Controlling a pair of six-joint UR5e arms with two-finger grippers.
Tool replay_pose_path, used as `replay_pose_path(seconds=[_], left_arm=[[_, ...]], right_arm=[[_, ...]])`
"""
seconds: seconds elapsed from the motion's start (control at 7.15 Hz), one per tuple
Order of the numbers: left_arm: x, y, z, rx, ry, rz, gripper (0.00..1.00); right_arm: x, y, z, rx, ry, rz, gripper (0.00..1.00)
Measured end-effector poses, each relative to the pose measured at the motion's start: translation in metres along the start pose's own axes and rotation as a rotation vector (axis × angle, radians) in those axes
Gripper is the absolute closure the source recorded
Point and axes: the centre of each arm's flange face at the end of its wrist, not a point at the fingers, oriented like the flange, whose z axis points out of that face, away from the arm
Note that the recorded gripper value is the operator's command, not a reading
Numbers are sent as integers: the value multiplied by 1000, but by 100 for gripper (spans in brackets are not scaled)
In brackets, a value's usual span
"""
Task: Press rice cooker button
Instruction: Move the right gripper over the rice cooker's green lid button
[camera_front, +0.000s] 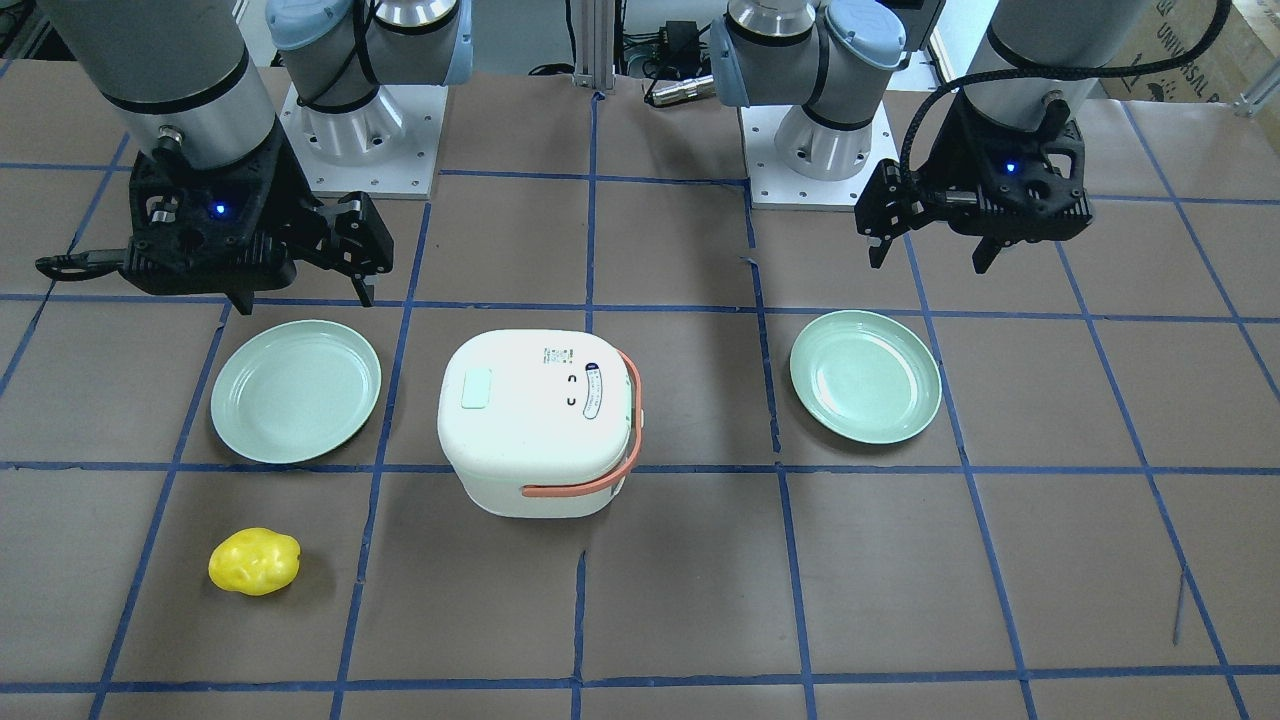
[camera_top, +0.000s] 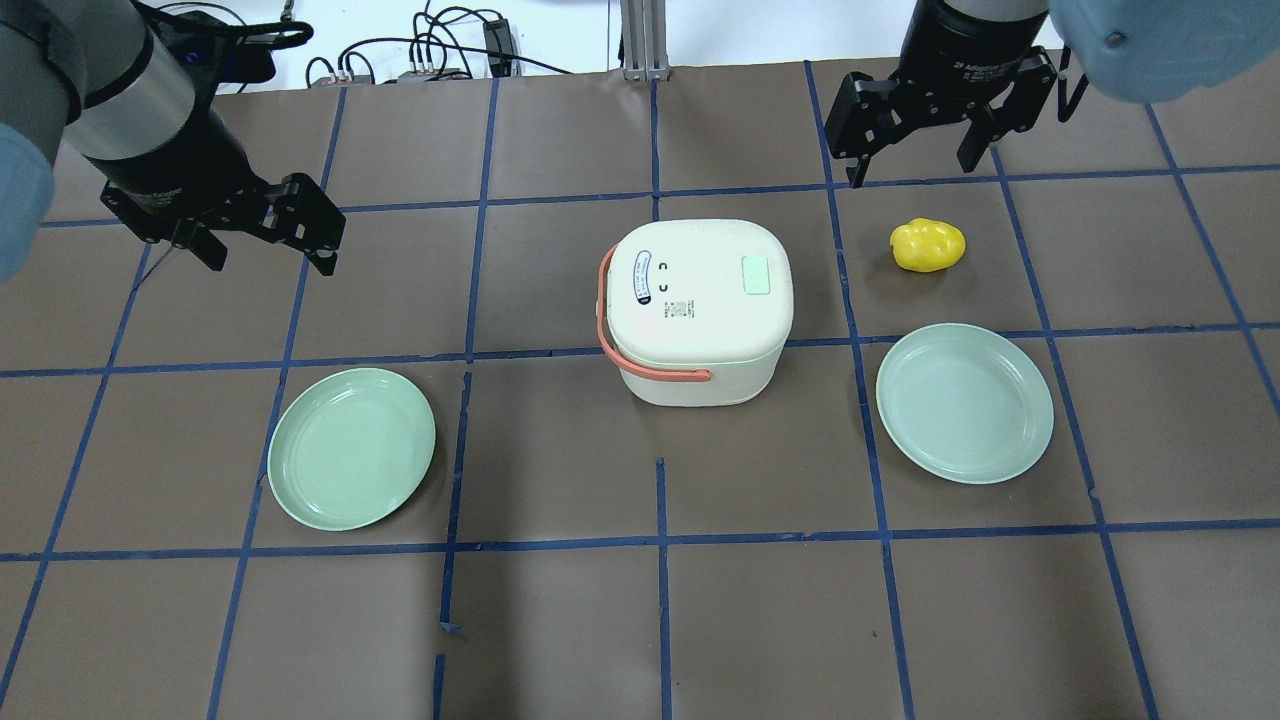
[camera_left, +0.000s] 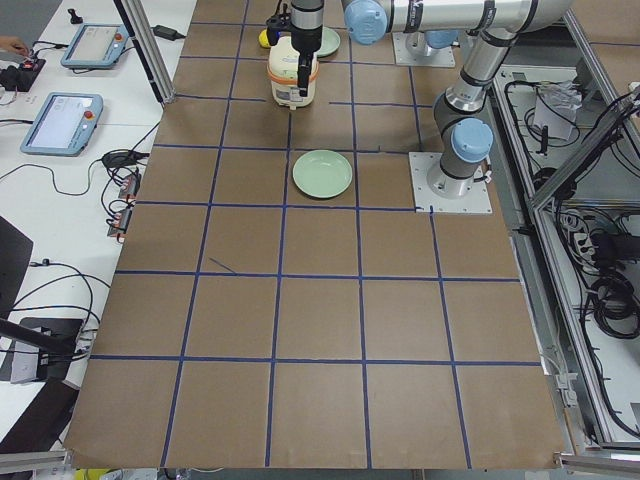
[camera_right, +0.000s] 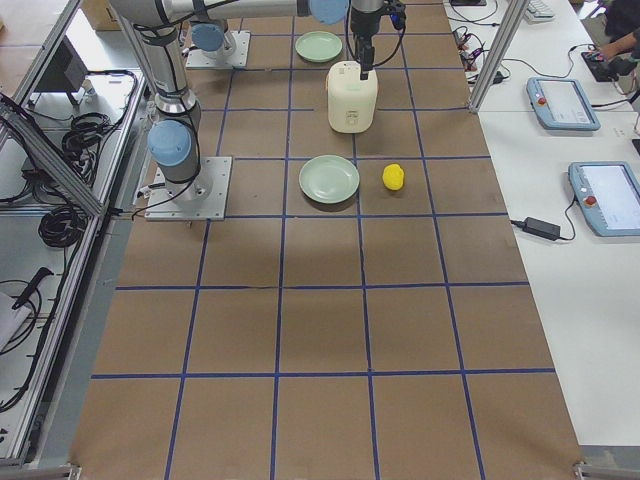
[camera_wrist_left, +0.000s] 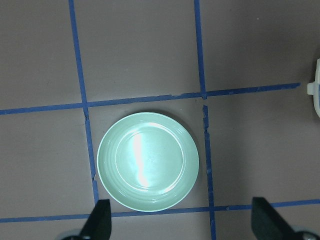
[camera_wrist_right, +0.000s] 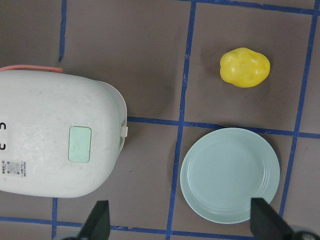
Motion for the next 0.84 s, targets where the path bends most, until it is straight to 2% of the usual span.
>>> replay_pose_path(seconds=[0.42, 0.84], left_arm=[[0, 0, 0, 0, 0, 0, 0], [0, 0, 0, 0, 0, 0, 0]], right_arm=[[-13, 2, -9, 18, -3, 79, 0], [-26, 5, -7, 15, 5, 76, 0]])
